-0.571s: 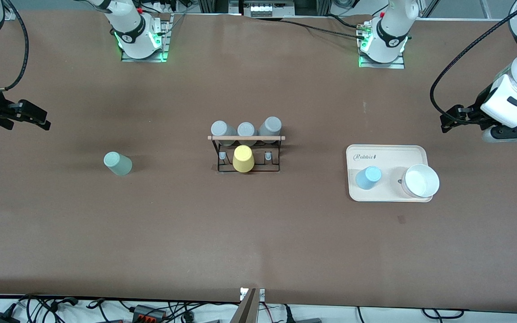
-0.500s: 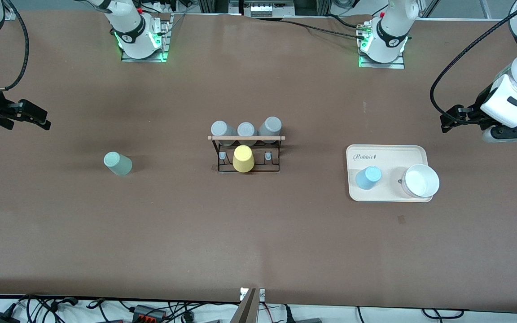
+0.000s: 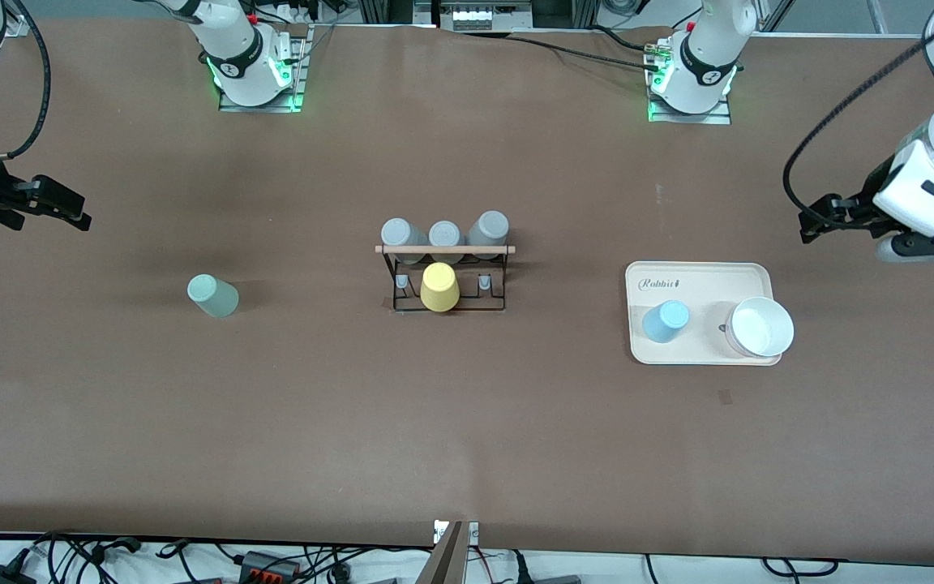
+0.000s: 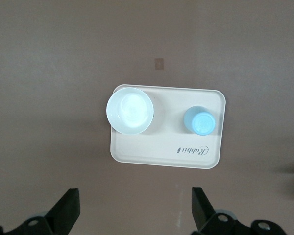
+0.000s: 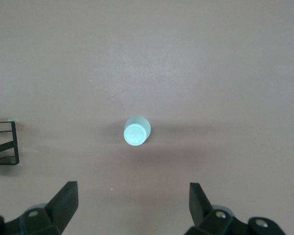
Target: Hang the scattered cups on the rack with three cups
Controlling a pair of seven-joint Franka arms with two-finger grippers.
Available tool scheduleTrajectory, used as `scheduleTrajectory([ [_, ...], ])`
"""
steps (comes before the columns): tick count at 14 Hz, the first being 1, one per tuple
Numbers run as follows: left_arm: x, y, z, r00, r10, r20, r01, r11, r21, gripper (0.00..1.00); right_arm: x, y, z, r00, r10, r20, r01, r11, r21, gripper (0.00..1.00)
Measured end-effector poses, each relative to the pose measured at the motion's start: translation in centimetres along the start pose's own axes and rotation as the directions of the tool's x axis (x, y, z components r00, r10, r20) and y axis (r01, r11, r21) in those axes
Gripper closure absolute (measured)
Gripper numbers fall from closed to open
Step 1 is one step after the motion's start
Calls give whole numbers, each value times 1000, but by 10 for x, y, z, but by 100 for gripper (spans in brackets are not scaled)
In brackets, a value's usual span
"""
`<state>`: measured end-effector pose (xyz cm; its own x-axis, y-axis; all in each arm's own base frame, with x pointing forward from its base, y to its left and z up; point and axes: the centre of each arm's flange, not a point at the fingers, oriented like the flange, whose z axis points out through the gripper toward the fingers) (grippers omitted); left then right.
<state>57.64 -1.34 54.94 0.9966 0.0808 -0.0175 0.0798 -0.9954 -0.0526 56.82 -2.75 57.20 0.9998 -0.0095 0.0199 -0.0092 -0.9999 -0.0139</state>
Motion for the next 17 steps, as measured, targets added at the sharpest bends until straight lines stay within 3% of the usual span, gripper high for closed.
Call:
scheduleTrajectory([
  [5,37,3,64,995,10,99,-8,1000,-20,0,0,0,1,1000,0,1,0,1000,0,0],
  [10,70,55,203,975,86,206,-74,995,-62,0,2,0,4,1000,0,7,0,1000,0,0],
  [13,78,90,261,974,103,204,-88,993,-81,0,2,0,5,1000,0,8,0,1000,0,0],
  [17,79,115,297,973,117,199,-100,991,-92,0,2,-1,5,1000,-2,8,2,1000,0,0],
])
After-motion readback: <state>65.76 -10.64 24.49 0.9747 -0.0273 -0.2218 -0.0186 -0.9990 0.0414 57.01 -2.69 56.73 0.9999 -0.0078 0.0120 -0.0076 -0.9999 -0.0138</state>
